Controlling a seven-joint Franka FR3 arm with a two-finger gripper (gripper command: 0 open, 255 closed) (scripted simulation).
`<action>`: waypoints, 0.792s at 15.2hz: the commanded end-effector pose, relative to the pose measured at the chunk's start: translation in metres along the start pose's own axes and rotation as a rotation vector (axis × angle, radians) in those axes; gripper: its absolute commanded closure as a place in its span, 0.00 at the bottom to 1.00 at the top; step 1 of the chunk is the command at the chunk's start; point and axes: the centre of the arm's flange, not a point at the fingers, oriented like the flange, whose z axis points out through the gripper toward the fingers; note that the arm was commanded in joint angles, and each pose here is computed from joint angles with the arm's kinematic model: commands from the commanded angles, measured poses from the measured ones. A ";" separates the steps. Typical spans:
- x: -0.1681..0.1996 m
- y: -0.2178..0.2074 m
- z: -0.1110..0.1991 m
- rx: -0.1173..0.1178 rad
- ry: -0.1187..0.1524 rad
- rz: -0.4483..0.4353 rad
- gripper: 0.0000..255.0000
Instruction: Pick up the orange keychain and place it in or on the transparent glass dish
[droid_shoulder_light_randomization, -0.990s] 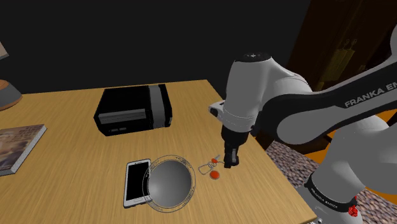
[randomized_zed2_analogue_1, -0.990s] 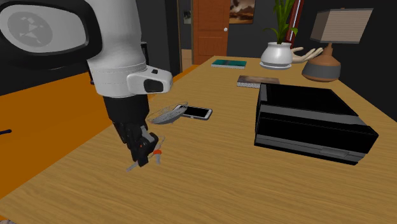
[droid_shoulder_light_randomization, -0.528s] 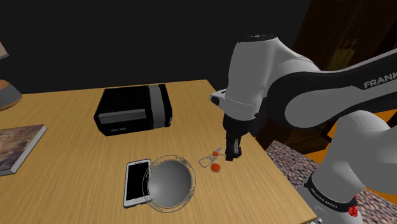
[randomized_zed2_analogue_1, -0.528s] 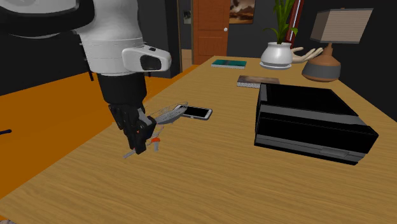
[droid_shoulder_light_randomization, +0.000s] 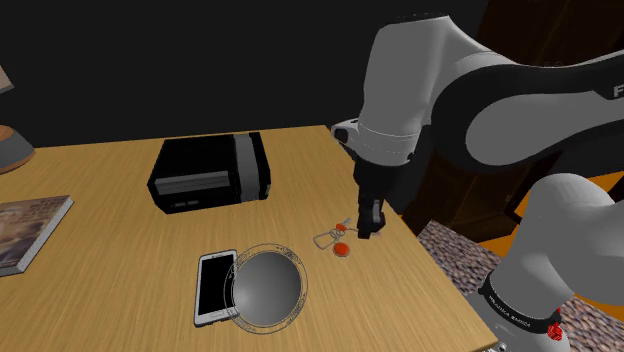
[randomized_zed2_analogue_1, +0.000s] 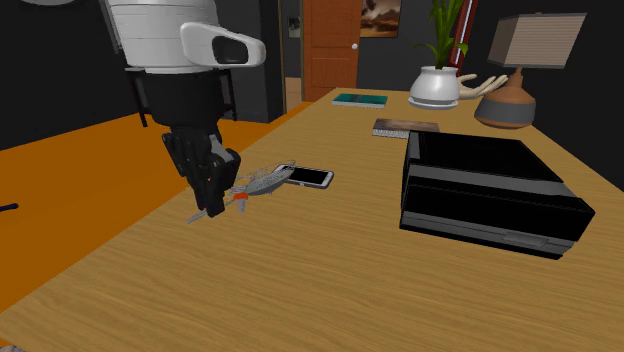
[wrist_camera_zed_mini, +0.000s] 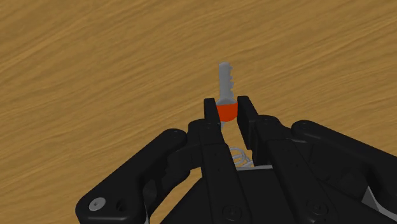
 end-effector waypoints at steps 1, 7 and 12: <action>-0.001 0.001 -0.011 0.000 -0.001 0.000 1.00; 0.033 -0.020 -0.025 0.000 -0.001 0.000 1.00; 0.090 -0.053 -0.028 0.000 -0.001 0.000 1.00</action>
